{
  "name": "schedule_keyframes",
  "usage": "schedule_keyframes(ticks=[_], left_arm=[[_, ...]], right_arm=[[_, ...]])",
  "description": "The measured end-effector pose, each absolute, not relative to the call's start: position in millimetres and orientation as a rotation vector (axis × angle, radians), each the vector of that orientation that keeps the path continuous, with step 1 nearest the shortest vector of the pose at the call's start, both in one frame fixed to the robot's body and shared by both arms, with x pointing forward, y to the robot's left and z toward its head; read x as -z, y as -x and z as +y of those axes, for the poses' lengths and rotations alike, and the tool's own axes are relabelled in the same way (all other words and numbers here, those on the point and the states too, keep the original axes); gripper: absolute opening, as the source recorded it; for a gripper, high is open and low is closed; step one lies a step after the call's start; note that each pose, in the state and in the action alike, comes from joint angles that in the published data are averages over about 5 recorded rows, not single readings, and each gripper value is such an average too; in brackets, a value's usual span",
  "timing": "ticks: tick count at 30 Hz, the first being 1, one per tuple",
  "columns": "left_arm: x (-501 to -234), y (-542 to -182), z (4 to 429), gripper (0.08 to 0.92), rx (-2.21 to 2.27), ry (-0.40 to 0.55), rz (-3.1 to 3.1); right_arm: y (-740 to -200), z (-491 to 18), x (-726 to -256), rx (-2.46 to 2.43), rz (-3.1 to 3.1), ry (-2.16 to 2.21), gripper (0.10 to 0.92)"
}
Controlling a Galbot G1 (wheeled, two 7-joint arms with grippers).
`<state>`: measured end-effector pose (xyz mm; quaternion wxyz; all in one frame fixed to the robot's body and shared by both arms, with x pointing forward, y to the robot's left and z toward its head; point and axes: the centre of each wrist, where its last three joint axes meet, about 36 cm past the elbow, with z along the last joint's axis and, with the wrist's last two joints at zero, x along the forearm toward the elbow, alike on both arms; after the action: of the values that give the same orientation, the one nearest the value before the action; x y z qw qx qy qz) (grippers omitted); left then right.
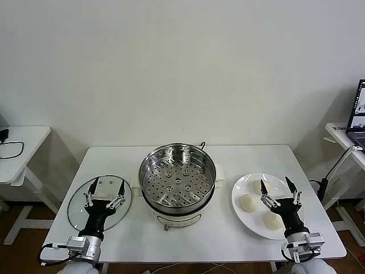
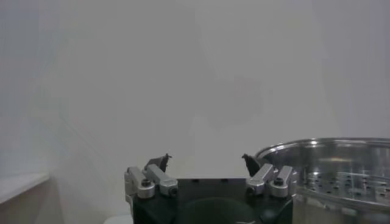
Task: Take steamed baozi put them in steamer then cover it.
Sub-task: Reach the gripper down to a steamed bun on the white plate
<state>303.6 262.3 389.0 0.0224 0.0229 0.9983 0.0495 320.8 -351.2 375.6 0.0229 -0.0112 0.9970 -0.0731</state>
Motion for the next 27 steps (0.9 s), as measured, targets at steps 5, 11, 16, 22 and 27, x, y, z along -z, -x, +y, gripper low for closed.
schedule_keyframes(ticks=[5, 11, 16, 22, 27], left_arm=[[-391, -305, 260, 0.823, -0.151, -0.087, 3.080], [-392, -305, 256, 0.823, -0.144, -0.114, 3.065], [-393, -306, 255, 0.823, -0.149, -0.129, 3.055], [-397, -308, 251, 0.823, -0.160, -0.142, 3.038], [-399, -308, 246, 0.823, -0.153, -0.151, 3.029]], right_arm=[[-332, -365, -382, 0.357, 3.089, 0.052, 0.823], [-359, -397, -401, 0.760, 3.061, 0.175, 0.823], [-391, -428, -427, 1.167, 2.997, 0.384, 0.823], [-437, -455, -461, 1.555, 2.892, 0.758, 0.823], [-480, -465, -487, 1.783, 2.793, 1.104, 0.823]])
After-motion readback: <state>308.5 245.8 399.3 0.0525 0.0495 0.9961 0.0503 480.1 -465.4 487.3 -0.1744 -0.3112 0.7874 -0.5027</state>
